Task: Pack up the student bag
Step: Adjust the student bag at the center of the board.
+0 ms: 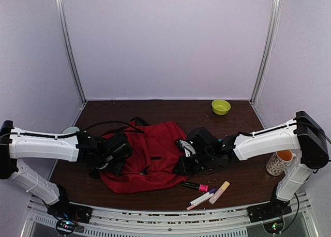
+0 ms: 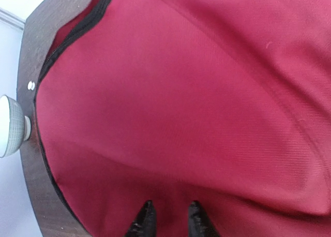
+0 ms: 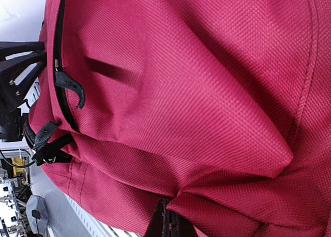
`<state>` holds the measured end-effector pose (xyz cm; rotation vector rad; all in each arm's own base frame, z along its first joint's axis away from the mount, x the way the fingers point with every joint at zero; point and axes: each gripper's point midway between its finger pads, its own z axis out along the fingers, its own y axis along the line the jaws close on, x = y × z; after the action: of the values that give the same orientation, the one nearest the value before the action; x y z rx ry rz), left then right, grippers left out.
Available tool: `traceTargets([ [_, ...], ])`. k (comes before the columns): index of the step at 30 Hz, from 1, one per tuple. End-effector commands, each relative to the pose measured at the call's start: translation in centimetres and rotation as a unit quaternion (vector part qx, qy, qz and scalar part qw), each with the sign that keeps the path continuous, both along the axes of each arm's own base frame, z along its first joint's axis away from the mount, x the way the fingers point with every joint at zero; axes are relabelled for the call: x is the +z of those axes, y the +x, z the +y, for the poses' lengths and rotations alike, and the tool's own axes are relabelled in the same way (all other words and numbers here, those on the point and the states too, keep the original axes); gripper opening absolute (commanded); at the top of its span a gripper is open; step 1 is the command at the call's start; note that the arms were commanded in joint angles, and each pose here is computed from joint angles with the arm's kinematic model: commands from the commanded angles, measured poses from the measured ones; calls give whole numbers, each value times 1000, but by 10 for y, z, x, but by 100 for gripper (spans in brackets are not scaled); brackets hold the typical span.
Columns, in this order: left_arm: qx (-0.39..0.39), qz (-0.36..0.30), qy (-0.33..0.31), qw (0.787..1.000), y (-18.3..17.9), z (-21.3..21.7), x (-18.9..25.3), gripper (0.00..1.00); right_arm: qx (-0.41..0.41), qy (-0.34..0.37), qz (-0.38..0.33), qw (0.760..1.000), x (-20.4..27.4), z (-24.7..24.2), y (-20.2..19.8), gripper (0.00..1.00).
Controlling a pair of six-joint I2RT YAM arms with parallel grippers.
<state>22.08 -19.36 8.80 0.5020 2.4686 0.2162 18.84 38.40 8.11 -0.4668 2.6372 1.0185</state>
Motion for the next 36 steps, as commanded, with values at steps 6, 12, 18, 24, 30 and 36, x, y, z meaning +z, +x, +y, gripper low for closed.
traceTargets([
  [6,-29,0,-56,998,-8,-6,25,39,30,14,-37,999,24,8,0,12],
  [12,-35,-9,-61,997,-9,-9,42,49,38,1,-69,997,42,4,5,25],
  [18,-49,-23,-68,996,-6,-14,57,55,40,-19,-102,994,56,-6,10,39],
  [24,-89,-36,-70,993,-2,-28,71,57,29,-47,-139,989,68,-22,20,52],
  [30,-198,-36,-103,974,-3,-73,88,58,2,-47,-157,987,76,-37,31,66],
  [36,-353,13,-121,928,-19,-135,86,58,-12,-50,-154,987,69,-49,32,70],
])
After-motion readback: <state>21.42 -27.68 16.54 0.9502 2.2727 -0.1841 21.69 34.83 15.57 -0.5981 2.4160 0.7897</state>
